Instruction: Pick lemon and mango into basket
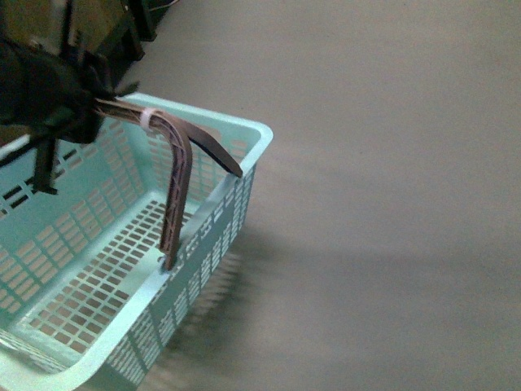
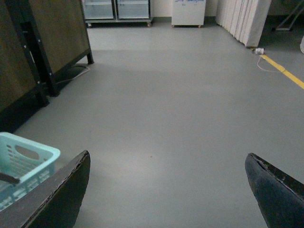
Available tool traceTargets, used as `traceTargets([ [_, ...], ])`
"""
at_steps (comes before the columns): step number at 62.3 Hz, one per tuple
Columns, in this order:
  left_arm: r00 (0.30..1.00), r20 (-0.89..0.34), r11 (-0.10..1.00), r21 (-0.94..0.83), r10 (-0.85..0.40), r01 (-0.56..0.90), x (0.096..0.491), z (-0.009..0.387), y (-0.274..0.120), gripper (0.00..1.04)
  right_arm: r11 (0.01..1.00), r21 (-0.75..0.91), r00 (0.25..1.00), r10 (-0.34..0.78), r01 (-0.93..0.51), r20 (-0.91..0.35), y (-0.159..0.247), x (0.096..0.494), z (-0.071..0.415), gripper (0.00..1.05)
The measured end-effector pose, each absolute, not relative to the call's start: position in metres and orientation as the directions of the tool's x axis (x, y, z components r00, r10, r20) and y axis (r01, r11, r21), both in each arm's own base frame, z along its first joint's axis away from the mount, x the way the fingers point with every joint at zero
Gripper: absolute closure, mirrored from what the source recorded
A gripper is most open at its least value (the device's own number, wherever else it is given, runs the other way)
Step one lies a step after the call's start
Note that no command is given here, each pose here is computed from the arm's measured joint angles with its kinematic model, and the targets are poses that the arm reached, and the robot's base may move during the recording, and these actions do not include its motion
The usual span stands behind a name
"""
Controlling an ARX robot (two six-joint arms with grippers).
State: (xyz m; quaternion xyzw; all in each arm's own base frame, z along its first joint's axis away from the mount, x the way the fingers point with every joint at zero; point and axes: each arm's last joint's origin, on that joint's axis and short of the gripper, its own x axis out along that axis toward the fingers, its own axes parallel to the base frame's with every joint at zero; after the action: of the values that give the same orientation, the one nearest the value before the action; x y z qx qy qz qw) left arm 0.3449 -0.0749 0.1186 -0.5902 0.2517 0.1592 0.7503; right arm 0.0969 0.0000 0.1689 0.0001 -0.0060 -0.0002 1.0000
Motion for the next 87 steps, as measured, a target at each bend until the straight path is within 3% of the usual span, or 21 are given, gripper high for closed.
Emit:
traceTargets([
  [23, 0.938, -0.344, 0.164, -0.928, -0.032, -0.335, 0.251, 0.24, -0.046, 1.0, 1.0, 0.0, 1.0, 0.0, 0.0, 0.012, 0.0, 0.097, 0.169, 0.09],
  [41, 0.973, -0.23, 0.126, -0.965, 0.003, -0.228, 0.197, 0.29, -0.033, 1.0, 1.0, 0.001, 1.0, 0.0, 0.0, 0.012, 0.0, 0.097, 0.169, 0.09],
  [87, 0.976, -0.217, 0.124, -0.969, 0.001, -0.215, 0.189, 0.297, -0.032, 1.0, 1.0, 0.001, 1.0, -0.001, 0.001, 0.012, 0.0, 0.097, 0.169, 0.09],
])
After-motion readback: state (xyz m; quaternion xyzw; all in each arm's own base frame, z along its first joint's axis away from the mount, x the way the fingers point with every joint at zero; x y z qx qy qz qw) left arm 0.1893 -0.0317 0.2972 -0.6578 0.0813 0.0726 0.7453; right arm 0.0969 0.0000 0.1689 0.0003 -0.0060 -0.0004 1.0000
